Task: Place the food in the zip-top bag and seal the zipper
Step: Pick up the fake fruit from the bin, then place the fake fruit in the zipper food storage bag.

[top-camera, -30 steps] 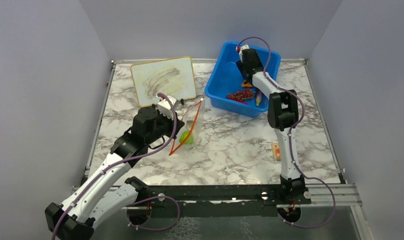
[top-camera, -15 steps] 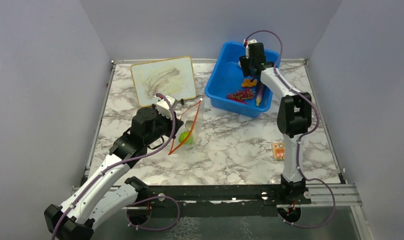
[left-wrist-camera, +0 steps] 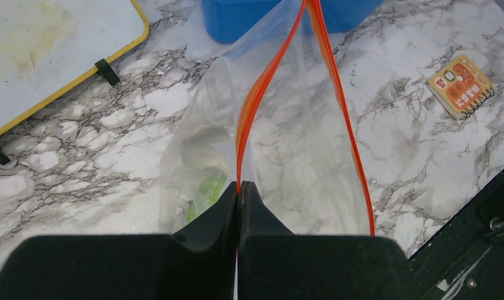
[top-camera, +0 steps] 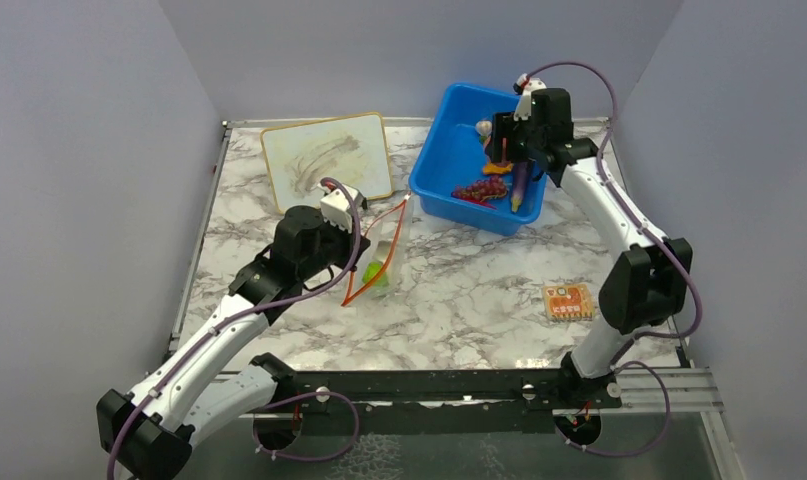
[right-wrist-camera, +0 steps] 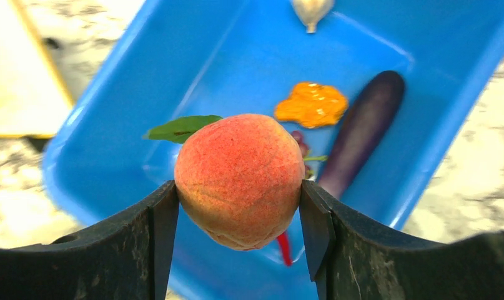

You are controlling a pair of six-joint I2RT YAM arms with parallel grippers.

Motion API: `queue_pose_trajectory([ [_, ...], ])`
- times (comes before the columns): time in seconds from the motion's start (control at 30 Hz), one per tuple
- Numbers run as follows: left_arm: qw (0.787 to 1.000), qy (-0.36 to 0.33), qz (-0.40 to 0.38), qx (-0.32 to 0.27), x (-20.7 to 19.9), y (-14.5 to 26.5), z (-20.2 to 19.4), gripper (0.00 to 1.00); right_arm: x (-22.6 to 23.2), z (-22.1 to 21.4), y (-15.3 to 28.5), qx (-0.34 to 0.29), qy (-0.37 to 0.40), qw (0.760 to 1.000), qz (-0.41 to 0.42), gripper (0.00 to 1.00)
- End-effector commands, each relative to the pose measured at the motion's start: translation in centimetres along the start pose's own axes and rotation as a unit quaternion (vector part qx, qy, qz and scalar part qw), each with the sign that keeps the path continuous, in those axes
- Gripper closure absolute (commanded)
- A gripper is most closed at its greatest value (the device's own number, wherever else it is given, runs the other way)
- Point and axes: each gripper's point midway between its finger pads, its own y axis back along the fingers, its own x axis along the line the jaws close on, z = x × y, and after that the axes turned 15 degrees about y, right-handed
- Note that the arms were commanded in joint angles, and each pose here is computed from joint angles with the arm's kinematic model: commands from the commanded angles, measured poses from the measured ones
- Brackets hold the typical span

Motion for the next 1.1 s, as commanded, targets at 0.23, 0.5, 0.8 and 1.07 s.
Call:
queue_pose_trajectory([
  [0.23, 0.997, 0.073, -0.014, -0.001, -1.6, -1.7, 1.3, 1.0, 10.3, -0.6, 9.1, -0.077, -0.086, 0.969, 0.22, 0.66],
  [0.5, 0.992, 0.119, -0.03, -0.012, -2.0, -2.4, 0.9, 1.0, 12.6, -2.1, 14.1, -0.109, -0.105, 0.951, 0.268, 0.67],
  [0.8, 0.987, 0.157, -0.042, 0.007, -2.5, -4.3, 0.2, 1.0, 17.2, -2.0, 19.3, -0.137, -0.179, 0.885, 0.406, 0.73],
  [1.07, 0.98, 0.184, -0.067, 0.027, -3.5, -6.0, -0.5, 1.0, 19.2, -1.1, 19.9, -0.134, -0.202, 0.866, 0.438, 0.72],
])
